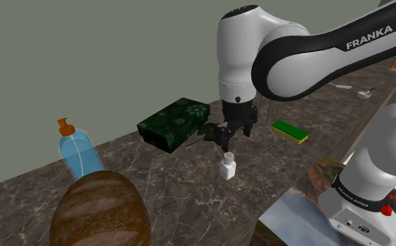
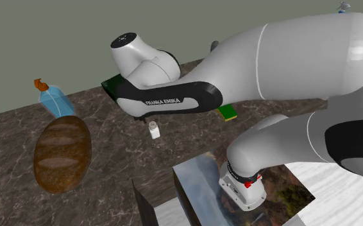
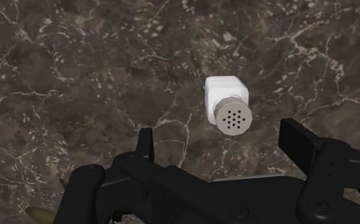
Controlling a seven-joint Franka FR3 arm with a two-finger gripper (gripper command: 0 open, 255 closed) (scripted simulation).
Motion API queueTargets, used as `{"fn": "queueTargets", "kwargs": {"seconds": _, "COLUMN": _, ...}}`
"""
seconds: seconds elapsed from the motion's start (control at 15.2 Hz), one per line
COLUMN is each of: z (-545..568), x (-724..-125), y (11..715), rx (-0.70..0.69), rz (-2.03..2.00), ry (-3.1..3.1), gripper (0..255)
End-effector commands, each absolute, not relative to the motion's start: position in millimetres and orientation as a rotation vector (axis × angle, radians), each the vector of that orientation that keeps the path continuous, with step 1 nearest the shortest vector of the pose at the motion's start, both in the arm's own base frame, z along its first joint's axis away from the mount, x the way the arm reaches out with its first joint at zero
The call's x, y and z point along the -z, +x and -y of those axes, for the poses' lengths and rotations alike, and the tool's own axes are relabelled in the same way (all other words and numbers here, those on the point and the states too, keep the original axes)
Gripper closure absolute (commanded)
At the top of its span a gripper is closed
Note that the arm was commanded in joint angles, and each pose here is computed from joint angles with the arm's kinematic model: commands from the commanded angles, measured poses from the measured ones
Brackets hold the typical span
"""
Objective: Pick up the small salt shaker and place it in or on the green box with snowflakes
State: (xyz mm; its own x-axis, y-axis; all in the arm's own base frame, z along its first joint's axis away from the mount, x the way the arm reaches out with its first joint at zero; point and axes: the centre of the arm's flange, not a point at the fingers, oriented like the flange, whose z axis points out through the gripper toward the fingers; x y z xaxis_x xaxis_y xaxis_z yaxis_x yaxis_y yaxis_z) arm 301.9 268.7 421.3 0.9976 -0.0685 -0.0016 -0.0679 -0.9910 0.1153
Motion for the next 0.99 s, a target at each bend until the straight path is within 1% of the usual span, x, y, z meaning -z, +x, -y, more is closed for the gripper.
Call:
{"fn": "queueTargets", "kwargs": {"seconds": 0.0, "z": -292, "x": -404, "y": 305, "rx": 0.012, "rz": 0.119, "ry": 3.023, "gripper": 0}}
{"fn": "queueTargets", "kwargs": {"seconds": 0.53, "z": -288, "x": -365, "y": 304, "rx": 0.012, "rz": 0.119, "ry": 3.023, "gripper": 0}}
{"fn": "queueTargets", "kwargs": {"seconds": 0.92, "z": -288, "x": -365, "y": 304, "rx": 0.012, "rz": 0.119, "ry": 3.023, "gripper": 0}}
